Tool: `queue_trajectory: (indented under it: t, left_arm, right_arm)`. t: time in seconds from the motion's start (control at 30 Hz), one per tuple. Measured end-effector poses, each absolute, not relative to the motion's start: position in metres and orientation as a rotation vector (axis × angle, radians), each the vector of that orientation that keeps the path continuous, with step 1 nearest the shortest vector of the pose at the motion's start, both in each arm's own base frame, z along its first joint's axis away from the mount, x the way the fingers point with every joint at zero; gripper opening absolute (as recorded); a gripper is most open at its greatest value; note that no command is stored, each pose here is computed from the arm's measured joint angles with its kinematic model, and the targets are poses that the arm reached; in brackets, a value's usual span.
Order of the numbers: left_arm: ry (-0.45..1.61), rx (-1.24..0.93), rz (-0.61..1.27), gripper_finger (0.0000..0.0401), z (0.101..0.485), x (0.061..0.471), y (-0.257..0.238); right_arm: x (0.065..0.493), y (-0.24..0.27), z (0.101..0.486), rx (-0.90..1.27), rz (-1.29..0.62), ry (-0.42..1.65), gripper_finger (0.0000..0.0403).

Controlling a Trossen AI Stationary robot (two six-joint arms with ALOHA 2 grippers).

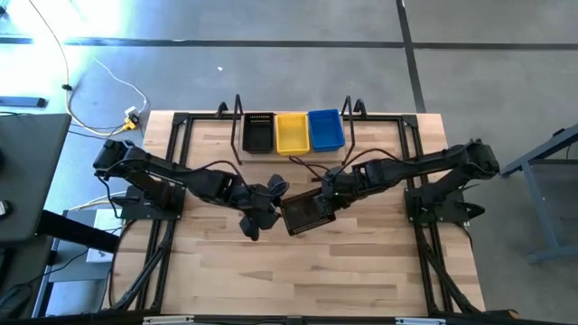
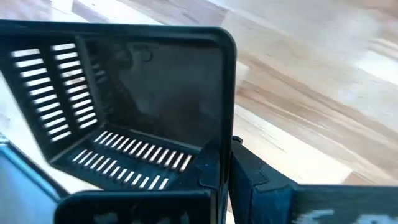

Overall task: Stack baskets on shelf by color
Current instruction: Stack the black bin on top of the blue bin on the shelf

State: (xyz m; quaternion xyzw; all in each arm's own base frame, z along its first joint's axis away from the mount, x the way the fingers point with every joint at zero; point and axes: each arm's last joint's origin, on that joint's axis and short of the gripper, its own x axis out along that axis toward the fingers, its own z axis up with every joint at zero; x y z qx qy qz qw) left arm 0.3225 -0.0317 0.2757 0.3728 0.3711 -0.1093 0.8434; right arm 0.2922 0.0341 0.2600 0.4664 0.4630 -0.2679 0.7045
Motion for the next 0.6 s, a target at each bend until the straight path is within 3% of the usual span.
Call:
queue_trajectory:
  t: [0.33, 0.6]
  left_arm:
    - [0.867, 0.876, -0.328, 0.0130, 0.267, 0.317, -0.034]
    - [0.881, 0.899, -0.297, 0.0130, 0.267, 0.317, -0.034]
  right_arm:
    - [0.298, 0.037, 0.257, 1.048, -0.539, 1.038, 0.0000]
    - [0.306, 0.038, 0.263, 1.079, -0.470, 0.964, 0.0000]
